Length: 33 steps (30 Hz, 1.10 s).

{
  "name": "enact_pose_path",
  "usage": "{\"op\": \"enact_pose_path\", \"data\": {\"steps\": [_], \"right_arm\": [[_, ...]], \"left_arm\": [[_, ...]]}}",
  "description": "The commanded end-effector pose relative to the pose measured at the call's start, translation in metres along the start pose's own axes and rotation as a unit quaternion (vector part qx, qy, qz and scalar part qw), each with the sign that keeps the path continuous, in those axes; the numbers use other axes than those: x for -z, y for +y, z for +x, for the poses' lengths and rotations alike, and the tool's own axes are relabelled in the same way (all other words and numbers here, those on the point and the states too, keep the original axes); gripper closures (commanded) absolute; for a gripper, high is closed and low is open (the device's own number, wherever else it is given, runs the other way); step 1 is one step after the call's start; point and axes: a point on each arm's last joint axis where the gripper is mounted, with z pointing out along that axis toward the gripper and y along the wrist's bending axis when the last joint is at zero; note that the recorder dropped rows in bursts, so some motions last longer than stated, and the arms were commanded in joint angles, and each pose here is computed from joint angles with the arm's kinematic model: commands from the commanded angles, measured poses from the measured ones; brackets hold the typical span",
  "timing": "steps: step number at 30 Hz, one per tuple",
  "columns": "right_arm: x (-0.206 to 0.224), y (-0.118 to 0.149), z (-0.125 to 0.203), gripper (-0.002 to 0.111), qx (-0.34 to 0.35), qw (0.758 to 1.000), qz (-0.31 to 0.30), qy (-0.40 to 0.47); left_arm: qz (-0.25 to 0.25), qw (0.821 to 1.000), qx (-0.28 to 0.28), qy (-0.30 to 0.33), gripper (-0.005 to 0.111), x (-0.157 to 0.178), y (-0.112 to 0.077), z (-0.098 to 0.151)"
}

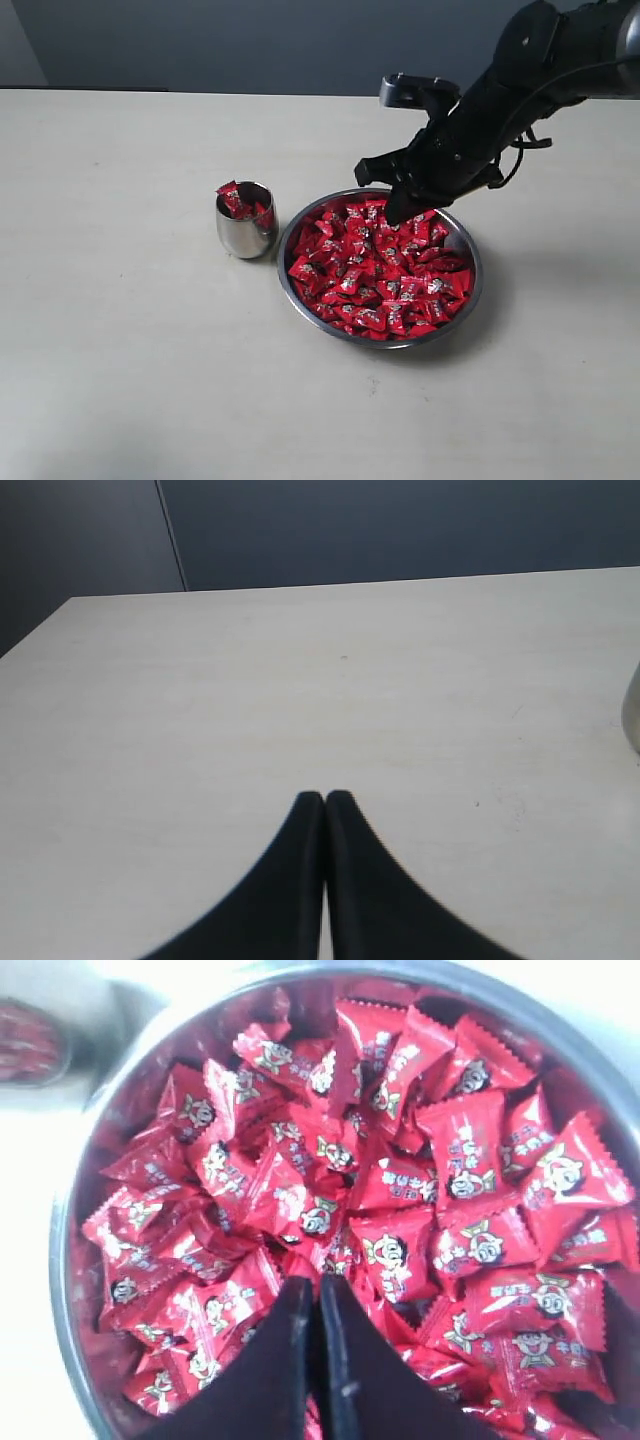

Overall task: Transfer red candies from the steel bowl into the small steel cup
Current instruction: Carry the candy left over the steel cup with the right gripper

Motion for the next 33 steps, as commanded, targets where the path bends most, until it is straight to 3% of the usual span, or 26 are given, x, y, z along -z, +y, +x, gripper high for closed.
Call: {"op": "enact_pose_path", "data": {"steps": [1,5,10,15,19,24,33], "right_arm": [[0.025,0.007,-0.007,0.109,0.009,1.000,-0.001,-0.030],[0.046,0.021,-0.016,0.109,0.023,0.998,-0.012,-0.063],[0.060,0.064,-0.029,0.109,0.087,0.991,-0.025,-0.103],[0.057,0.114,-0.043,0.109,0.163,0.975,-0.030,-0.147],[0.041,0.138,-0.056,0.109,0.186,0.971,-0.044,-0.147],[0.014,0.147,-0.077,0.109,0.184,0.974,-0.034,-0.125],[-0.034,0.139,-0.090,0.109,0.171,0.983,-0.013,-0.064]], "left_arm": [[0.003,1.000,-0.001,-0.004,0.106,0.000,0.000,0.001],[0.003,1.000,-0.001,-0.004,0.106,0.000,0.000,0.001],[0.003,1.000,-0.001,-0.004,0.106,0.000,0.000,0.001],[0.003,1.000,-0.001,-0.004,0.106,0.000,0.000,0.001],[0.003,1.000,-0.001,-0.004,0.106,0.000,0.000,0.001],[0.003,1.000,-0.001,-0.004,0.106,0.000,0.000,0.001],[0.003,1.000,-0.001,-0.004,0.106,0.000,0.000,0.001]]}}
